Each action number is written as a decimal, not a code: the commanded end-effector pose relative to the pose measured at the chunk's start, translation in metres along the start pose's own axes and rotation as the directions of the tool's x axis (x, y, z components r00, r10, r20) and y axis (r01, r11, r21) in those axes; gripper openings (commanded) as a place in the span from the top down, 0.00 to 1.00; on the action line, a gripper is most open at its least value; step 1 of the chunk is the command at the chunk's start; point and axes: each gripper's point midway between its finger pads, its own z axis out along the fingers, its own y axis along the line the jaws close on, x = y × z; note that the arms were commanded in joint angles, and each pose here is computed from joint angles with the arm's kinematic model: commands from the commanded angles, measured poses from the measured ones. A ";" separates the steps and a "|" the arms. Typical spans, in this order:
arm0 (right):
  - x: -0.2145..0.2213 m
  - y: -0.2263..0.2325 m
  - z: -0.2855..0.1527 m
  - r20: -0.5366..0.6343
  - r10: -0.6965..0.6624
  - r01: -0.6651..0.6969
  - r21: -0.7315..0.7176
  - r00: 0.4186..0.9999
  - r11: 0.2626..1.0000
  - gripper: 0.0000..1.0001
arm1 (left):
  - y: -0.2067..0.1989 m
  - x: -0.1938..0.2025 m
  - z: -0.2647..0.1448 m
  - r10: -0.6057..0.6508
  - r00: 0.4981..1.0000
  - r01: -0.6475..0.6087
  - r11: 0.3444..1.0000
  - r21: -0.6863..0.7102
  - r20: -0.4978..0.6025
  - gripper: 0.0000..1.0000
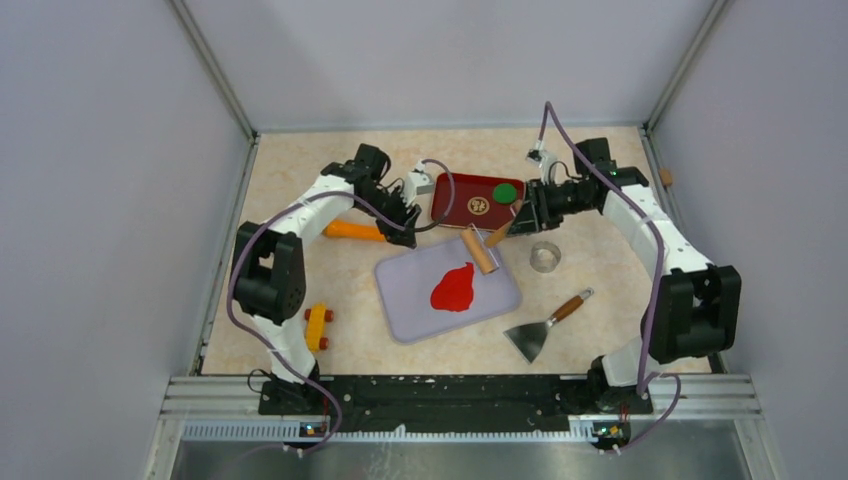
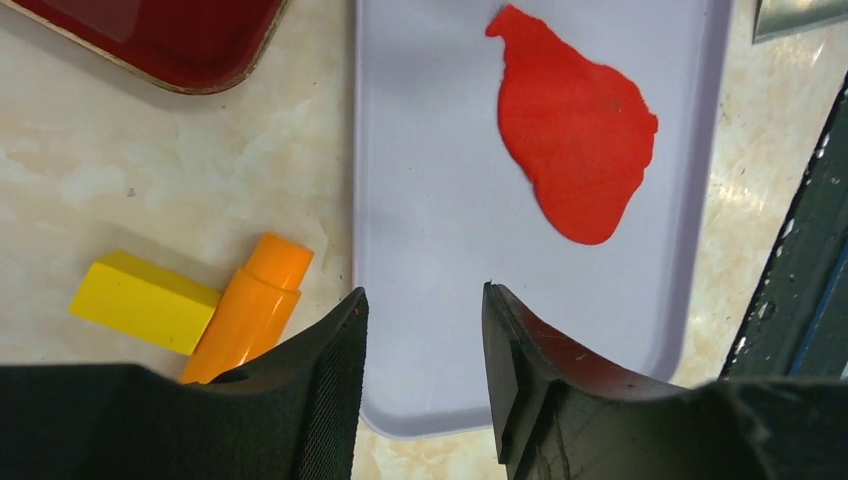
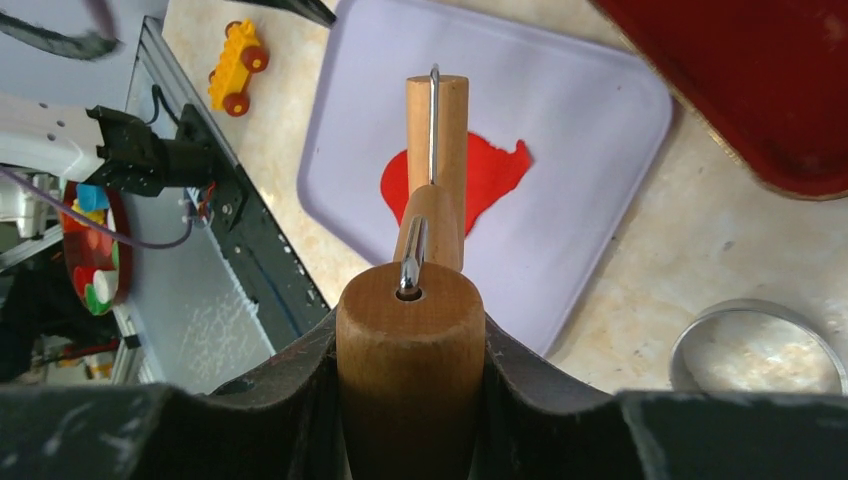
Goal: Roll out the dumpling wrappers from the dough
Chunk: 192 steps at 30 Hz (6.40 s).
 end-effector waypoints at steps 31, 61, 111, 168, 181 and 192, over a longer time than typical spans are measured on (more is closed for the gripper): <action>0.152 -0.076 0.114 -0.409 0.213 -0.081 0.316 0.887 0.945 1.00 | -0.012 0.101 0.012 -0.773 0.624 0.769 0.579 -0.272 0.118 0.53; 0.041 0.037 0.042 -0.290 -0.288 0.222 -0.241 0.913 0.945 1.00 | -0.008 0.044 -0.028 -0.515 0.849 0.529 0.819 -0.221 0.123 0.54; 0.036 0.042 0.077 -0.302 0.148 -0.223 -0.231 0.942 0.947 1.00 | -0.124 -0.065 0.026 0.515 0.756 -0.418 0.855 -0.307 0.404 0.40; 0.104 -0.048 0.026 -0.259 0.410 -0.334 0.289 0.875 0.897 1.00 | -0.148 -0.115 0.175 0.365 0.796 -0.422 0.907 0.011 0.482 1.00; 0.047 -0.017 -0.021 -0.158 0.227 -0.213 0.099 0.961 0.972 1.00 | -0.167 -0.182 0.130 0.448 0.700 -0.530 0.848 -0.016 0.556 1.00; 0.040 -0.014 0.026 -0.228 0.249 -0.242 0.057 0.941 0.969 1.00 | -0.151 -0.114 0.090 0.443 0.807 -0.479 0.878 -0.007 0.390 1.00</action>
